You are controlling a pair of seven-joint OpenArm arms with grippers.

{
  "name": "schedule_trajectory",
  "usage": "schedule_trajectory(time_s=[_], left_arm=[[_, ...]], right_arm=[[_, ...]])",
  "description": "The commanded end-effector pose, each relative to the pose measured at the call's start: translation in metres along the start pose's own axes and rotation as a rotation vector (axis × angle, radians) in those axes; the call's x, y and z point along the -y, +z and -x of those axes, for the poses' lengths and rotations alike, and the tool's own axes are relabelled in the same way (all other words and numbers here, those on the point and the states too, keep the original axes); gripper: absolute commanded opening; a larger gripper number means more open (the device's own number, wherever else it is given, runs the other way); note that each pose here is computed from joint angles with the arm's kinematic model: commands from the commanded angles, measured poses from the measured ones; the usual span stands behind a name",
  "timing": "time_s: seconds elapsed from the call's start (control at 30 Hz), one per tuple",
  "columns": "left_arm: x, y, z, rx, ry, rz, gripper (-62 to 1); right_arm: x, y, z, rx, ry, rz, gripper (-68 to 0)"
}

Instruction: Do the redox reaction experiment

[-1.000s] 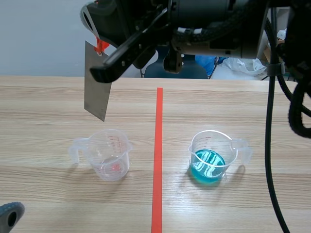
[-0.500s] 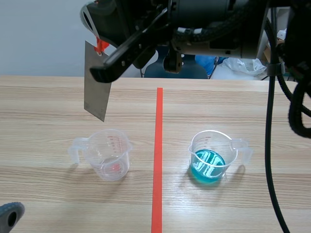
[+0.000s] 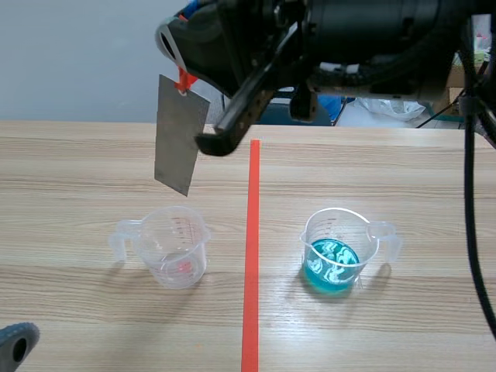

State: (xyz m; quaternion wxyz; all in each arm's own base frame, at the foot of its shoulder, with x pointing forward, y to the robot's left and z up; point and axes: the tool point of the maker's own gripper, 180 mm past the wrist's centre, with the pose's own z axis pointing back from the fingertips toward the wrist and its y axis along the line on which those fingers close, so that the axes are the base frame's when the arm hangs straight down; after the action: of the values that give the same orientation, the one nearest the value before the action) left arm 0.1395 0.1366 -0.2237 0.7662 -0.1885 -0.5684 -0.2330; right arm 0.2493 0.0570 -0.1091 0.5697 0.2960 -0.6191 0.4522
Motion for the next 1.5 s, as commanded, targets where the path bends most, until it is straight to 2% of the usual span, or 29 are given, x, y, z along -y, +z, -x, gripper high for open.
schedule_trajectory(time_s=[0.0, 0.23, 0.43, 0.53, 0.7, 0.87, 1.0, 1.1, 1.17, 1.33, 1.47], left_arm=[[0.003, 0.0, -0.006, 0.024, 0.017, 0.0, 1.4], [0.003, 0.0, -0.006, 0.024, 0.017, 0.0, 1.4], [0.003, 0.0, -0.006, 0.024, 0.017, 0.0, 1.4], [0.003, 0.0, -0.006, 0.025, 0.017, 0.0, 1.4], [0.003, 0.0, -0.006, 0.025, 0.017, 0.0, 1.4], [0.003, 0.0, -0.006, 0.025, 0.017, 0.0, 1.4], [0.003, 0.0, -0.006, 0.025, 0.017, 0.0, 1.4], [0.003, 0.0, -0.006, 0.025, 0.017, 0.0, 1.4], [0.003, 0.0, -0.006, 0.025, 0.017, 0.0, 1.4], [0.003, 0.0, -0.006, 0.025, 0.017, 0.0, 1.4], [0.003, 0.0, -0.006, 0.025, 0.017, 0.0, 1.4]], right_arm=[[0.002, 0.005, -0.007, 0.023, 0.031, -0.003, -66.5], [0.004, 0.029, -0.004, 0.028, 0.131, -0.057, -66.5], [-0.002, 0.056, 0.0, 0.005, 0.215, -0.158, -66.5], [-0.001, 0.067, 0.002, -0.027, 0.259, -0.2, -66.5], [0.001, 0.083, 0.006, -0.077, 0.297, -0.232, -66.5], [0.009, 0.096, -0.001, -0.098, 0.361, -0.247, -66.5], [0.016, 0.105, 0.003, -0.169, 0.405, -0.256, -66.5], [0.027, 0.111, 0.006, -0.22, 0.443, -0.227, -66.5], [0.032, 0.115, 0.007, -0.248, 0.448, -0.221, -66.5], [0.046, 0.122, 0.009, -0.274, 0.414, -0.184, -66.5], [0.063, 0.126, 0.011, -0.27, 0.358, -0.128, -66.5]])
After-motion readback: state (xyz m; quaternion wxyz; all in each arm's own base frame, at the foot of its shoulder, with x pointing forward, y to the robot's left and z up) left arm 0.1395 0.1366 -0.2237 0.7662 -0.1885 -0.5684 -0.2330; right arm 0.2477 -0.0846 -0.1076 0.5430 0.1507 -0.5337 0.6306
